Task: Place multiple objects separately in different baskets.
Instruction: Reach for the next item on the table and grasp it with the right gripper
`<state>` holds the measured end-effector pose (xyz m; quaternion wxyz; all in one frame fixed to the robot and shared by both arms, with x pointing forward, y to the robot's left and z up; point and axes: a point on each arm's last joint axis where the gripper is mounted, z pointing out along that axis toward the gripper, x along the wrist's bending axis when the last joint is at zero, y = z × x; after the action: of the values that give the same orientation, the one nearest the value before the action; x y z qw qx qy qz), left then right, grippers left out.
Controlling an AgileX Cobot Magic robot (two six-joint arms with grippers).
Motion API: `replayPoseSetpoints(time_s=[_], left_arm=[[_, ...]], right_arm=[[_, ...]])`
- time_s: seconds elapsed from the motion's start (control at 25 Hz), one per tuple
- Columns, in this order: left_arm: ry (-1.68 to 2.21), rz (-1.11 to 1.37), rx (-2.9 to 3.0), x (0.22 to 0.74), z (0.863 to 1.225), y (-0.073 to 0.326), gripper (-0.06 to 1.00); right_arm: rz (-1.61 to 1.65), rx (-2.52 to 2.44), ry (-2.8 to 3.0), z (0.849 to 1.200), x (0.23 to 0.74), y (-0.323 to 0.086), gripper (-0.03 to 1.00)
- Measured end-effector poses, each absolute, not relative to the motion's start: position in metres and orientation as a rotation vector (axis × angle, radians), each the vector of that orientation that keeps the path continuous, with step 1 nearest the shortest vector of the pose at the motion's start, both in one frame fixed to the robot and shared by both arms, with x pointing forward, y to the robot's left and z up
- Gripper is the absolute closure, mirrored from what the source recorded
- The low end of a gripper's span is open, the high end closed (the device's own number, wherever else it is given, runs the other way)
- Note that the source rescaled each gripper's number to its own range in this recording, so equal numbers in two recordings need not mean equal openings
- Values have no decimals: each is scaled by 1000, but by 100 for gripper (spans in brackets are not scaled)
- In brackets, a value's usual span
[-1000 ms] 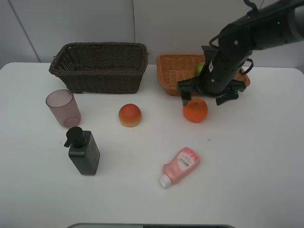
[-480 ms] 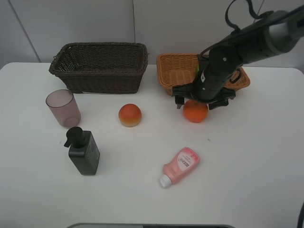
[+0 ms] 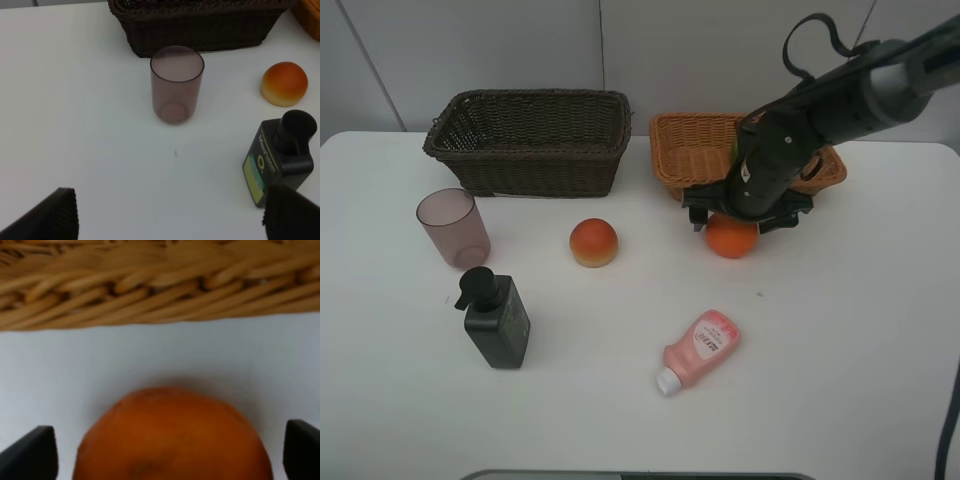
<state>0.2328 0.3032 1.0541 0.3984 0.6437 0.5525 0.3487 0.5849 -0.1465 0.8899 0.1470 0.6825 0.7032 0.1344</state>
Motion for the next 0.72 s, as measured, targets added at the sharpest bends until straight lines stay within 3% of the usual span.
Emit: replayPoseSetpoints(time_s=[0.64,0.72], left_arm=[[1399,883,1630,233,1054,303,-1],[1399,883,1630,233,1054,303,-1]], right_arm=[[372,1985,2022,880,585,-146,-3],[371,1987,2020,880,585,-146,2]])
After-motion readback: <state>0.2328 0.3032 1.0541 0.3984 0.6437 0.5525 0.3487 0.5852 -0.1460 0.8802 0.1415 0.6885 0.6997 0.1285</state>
